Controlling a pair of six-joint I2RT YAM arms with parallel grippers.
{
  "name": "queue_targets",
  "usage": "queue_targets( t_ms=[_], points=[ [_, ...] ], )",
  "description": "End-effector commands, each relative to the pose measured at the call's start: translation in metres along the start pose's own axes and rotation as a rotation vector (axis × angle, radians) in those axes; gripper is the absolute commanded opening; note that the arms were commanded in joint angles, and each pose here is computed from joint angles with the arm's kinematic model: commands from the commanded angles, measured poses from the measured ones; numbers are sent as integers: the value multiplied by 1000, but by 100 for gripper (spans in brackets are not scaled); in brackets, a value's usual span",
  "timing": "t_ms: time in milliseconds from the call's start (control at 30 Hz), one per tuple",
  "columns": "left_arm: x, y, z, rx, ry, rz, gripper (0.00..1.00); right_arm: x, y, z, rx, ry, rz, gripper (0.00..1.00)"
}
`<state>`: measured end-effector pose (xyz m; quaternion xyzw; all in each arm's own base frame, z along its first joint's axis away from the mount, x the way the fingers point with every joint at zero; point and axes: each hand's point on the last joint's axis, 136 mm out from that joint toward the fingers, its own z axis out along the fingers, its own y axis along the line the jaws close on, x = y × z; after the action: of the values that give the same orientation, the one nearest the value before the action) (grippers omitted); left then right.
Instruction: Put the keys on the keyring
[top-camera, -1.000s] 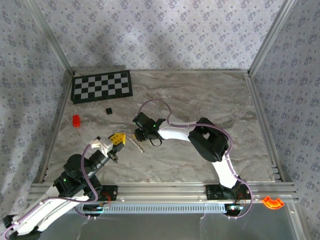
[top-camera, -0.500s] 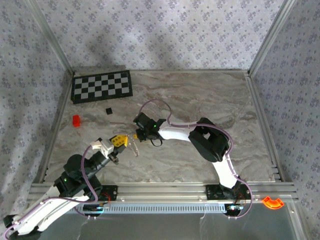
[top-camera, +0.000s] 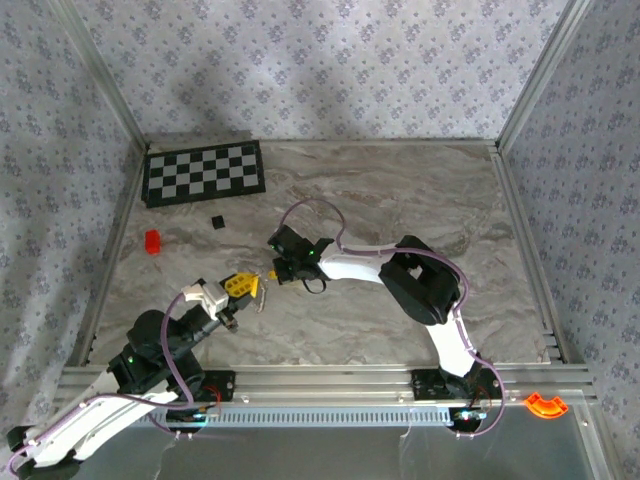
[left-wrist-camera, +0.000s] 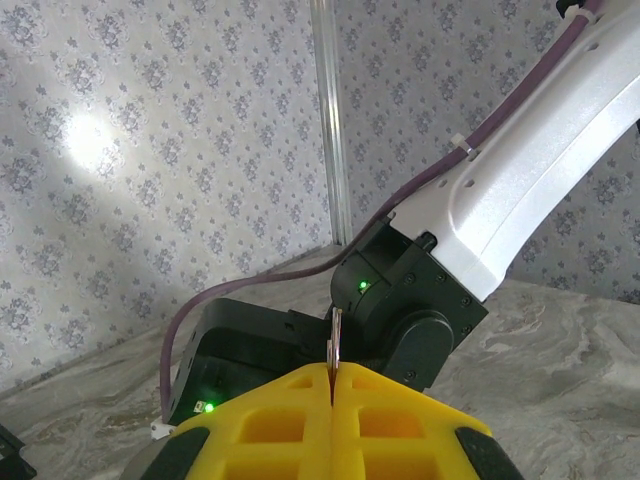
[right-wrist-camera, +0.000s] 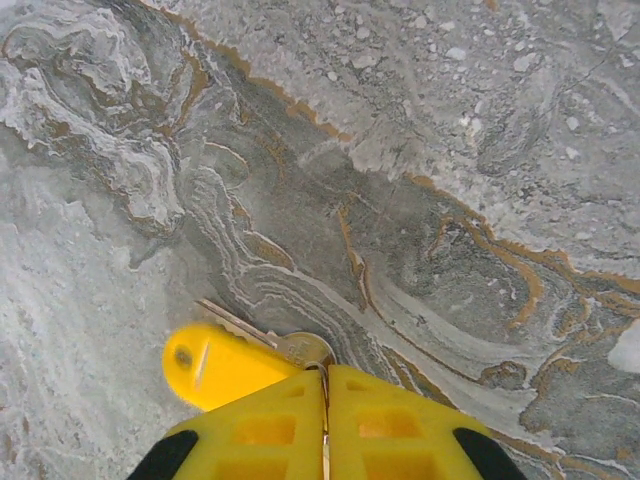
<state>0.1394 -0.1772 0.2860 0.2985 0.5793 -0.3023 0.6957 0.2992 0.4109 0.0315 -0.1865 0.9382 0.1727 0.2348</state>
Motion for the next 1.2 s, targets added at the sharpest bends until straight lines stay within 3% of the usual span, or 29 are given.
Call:
queue_targets(
  t_ms=[0, 133, 433, 567, 767, 1167],
  points=[
    [-20, 2, -4, -12, -72, -1, 0, 4, -10, -11, 39, 19, 9, 5],
    [-17, 2, -3, -11, -59, 4, 0, 3, -12, -20, 46, 17, -3, 0],
    [-12, -4, 0, 10, -35, 21, 0, 19, -23, -55, 51, 41, -57, 0],
    [-8, -9, 4, 31, -17, 29, 0, 62, -24, -79, -56, 152, -157, 0],
    [-4, -10, 7, 37, -14, 35, 0, 100, -35, -121, -142, 200, -214, 0],
    [12, -15, 20, 56, 43, 55, 0, 154, -96, -130, -54, 429, -95, 0]
  ],
)
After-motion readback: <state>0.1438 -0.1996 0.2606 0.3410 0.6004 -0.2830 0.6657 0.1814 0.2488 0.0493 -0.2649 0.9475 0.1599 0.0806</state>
